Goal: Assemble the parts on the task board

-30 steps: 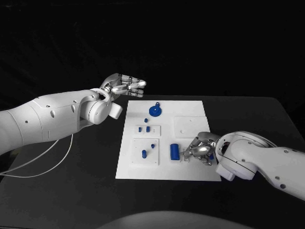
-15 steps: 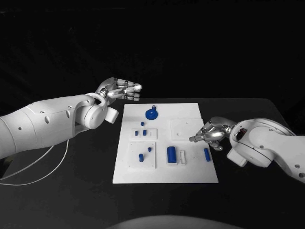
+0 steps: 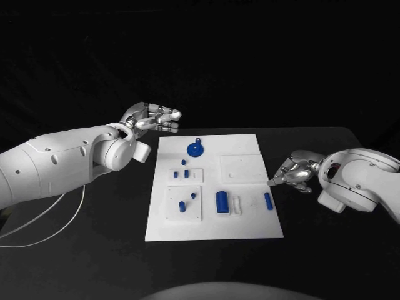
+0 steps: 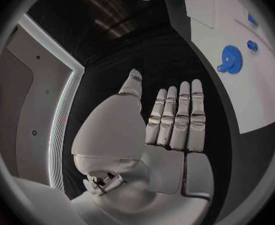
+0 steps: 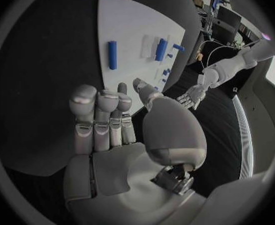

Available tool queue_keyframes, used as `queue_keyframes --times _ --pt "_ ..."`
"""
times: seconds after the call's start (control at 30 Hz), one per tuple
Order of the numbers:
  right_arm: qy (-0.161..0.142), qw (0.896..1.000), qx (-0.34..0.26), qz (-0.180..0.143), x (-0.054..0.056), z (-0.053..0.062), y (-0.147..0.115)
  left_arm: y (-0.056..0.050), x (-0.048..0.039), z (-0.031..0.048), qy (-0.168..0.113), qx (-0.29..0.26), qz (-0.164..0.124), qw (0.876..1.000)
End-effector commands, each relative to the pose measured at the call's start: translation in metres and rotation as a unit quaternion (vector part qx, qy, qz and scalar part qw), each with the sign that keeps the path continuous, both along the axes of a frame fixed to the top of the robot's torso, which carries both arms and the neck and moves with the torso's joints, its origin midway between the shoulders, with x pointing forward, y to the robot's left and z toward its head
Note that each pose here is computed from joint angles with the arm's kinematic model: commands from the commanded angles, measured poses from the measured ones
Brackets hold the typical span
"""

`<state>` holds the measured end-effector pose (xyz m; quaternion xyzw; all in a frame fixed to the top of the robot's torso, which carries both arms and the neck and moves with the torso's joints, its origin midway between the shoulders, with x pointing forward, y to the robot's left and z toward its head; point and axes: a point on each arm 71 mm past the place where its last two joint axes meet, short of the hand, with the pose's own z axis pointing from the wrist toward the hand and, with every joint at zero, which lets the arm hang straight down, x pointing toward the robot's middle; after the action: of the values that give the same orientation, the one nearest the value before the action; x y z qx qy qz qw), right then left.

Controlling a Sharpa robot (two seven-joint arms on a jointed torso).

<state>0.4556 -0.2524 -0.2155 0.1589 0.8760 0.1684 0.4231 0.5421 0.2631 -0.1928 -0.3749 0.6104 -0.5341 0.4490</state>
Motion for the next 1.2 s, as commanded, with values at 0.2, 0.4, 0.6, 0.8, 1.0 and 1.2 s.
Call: queue_keyframes --times 0.2,0.4,0.6,0.8,1.0,1.2 --pt "0.008 0.997 -0.071 0.018 -0.005 -0.013 -0.003 -0.002 -0.0013 0.0015 -0.010 -0.004 -0.005 1.000" --pt "0.011 0.996 -0.087 0.028 -0.010 -0.023 0.003 -0.002 -0.0015 0.0016 -0.011 -0.003 -0.004 1.000" --pt "0.023 0.994 -0.098 0.042 -0.015 -0.032 0.008 -0.001 -0.0014 0.0014 -0.010 -0.003 -0.005 1.000" --pt "0.027 0.993 -0.101 0.050 -0.018 -0.037 0.013 -0.001 -0.0013 0.0011 -0.007 -0.003 -0.007 1.000" --pt "0.023 0.992 -0.110 0.056 -0.019 -0.042 0.018 -0.002 -0.0012 0.0009 -0.006 -0.004 -0.008 1.000" --pt "0.017 0.991 -0.117 0.059 -0.018 -0.045 0.021 -0.002 -0.0012 0.0008 -0.006 -0.004 -0.009 1.000"
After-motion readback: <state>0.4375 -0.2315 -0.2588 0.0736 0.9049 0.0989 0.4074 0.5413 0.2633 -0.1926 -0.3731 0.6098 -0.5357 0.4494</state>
